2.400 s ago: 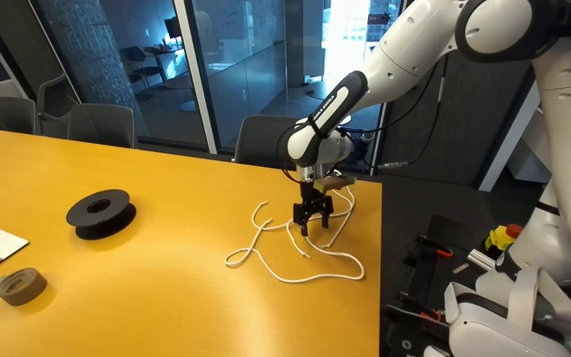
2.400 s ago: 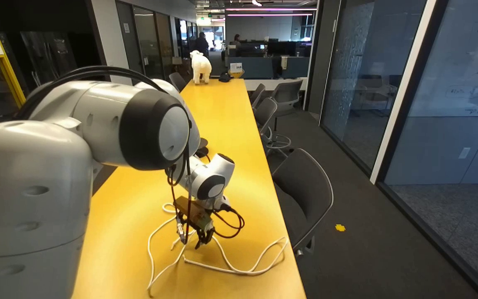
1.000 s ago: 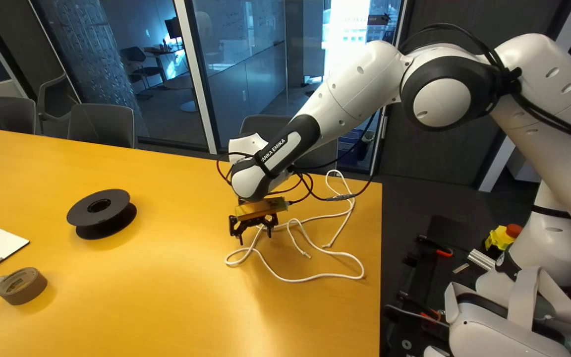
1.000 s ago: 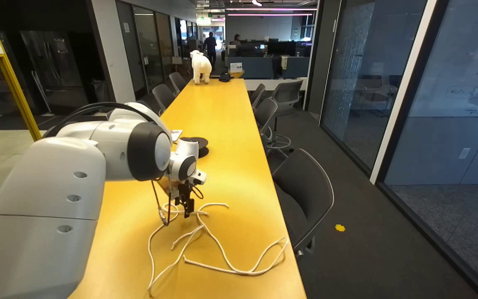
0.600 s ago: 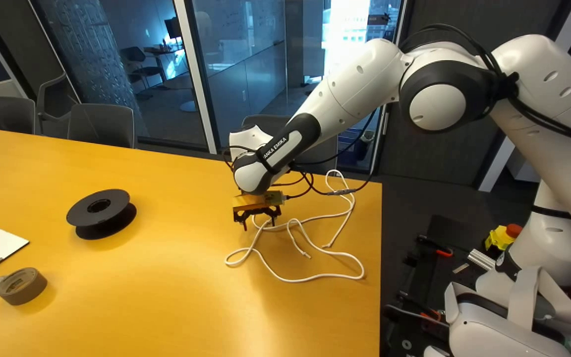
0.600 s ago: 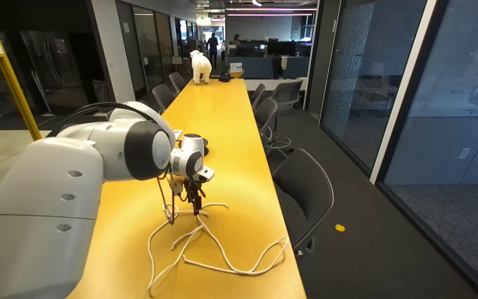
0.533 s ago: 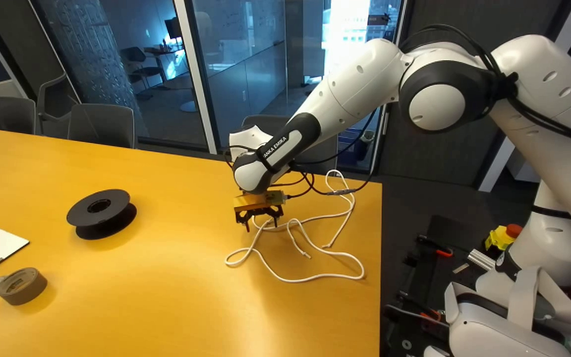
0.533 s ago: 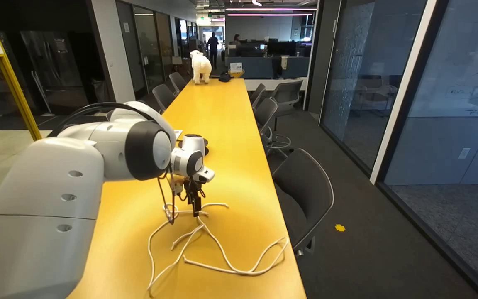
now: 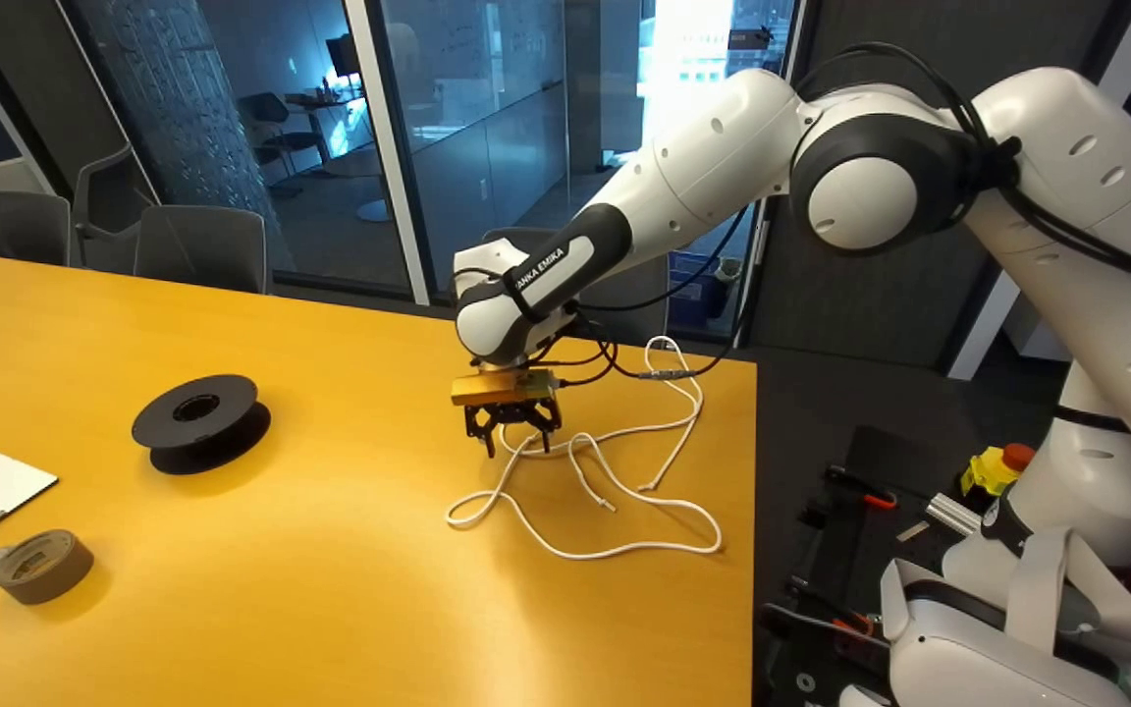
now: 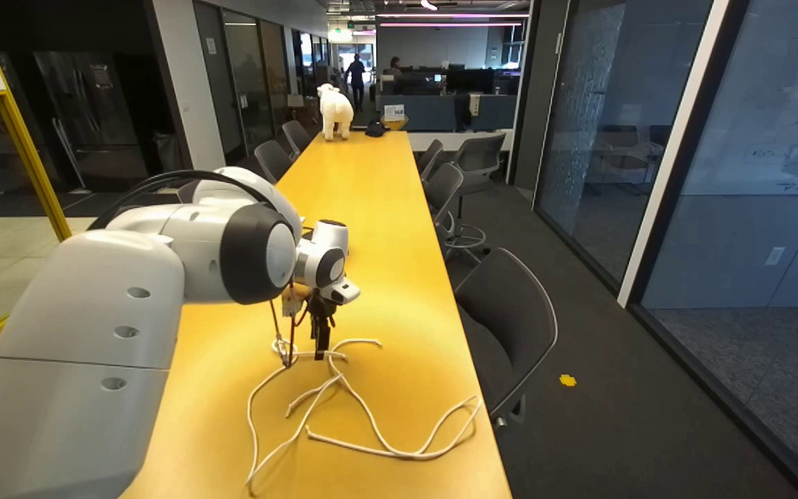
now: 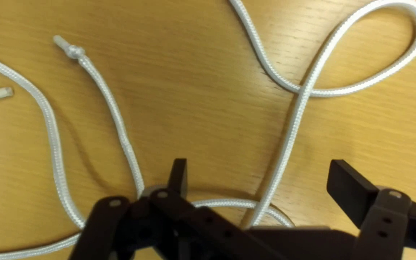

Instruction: Untangle the rope on the table.

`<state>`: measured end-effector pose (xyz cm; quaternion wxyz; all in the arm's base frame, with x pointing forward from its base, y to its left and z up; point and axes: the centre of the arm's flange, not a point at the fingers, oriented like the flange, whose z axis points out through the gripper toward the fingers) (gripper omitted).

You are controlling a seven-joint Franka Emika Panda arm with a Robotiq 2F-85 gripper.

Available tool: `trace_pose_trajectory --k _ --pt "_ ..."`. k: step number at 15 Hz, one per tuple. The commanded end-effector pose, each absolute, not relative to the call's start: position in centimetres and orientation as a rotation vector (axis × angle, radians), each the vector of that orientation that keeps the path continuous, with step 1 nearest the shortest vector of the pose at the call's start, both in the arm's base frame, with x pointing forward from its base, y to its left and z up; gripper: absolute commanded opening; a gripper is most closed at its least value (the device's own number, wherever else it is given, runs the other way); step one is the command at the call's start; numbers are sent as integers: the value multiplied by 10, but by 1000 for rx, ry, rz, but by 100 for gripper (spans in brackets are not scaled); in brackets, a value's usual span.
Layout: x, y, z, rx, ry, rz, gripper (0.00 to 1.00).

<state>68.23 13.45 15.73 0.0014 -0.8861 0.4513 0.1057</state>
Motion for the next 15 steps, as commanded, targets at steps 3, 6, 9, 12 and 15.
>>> trace_pose_trajectory --k 3,6,9,12,15 --pt "696 141 150 -2579 1572 227 100" --pt "696 141 137 -2549 1621 221 100" --pt "693 141 129 -2550 1649 214 100" --pt "690 143 126 -2565 1663 207 100" --pt "689 144 127 -2574 1665 194 100"
